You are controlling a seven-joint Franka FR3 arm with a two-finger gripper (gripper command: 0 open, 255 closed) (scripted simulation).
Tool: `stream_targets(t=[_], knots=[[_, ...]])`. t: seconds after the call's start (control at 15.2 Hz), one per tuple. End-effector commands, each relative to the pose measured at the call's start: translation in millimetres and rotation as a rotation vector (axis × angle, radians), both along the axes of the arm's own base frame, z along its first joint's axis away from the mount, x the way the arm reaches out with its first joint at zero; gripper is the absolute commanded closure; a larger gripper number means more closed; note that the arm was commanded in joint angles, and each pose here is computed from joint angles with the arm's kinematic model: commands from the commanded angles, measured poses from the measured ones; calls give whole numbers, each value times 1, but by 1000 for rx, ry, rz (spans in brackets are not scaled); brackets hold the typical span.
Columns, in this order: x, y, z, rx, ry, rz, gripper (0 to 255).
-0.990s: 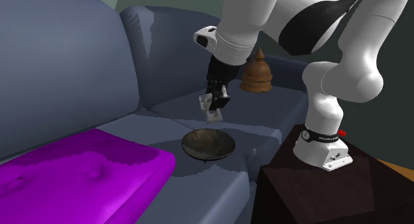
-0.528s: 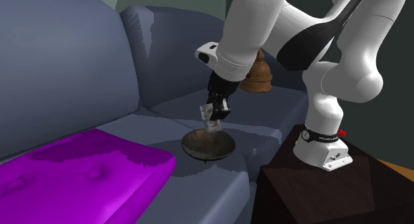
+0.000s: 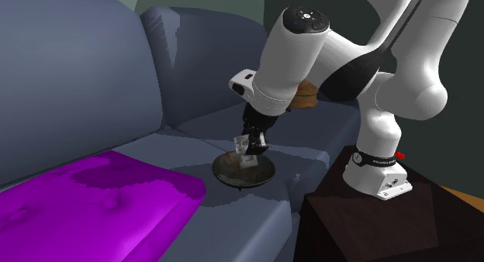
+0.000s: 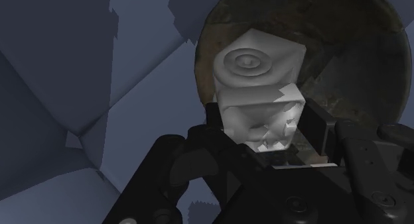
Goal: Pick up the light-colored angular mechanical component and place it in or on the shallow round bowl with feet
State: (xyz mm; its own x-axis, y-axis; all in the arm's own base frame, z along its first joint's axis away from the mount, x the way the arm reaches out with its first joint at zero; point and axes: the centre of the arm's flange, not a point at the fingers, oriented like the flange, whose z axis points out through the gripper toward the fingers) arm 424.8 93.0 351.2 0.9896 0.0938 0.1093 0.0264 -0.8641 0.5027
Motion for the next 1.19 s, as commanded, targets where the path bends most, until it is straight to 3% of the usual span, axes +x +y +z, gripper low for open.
stream_targets(t=[0.0, 0.4, 0.46, 0.79, 1.12], knots=[[0, 0, -3, 0, -1, 0, 255], [0, 0, -3, 0, -1, 0, 255], [0, 0, -3, 0, -1, 0, 0], [0, 0, -3, 0, -1, 0, 0], [-7, 25, 40, 0, -1, 0, 0]])
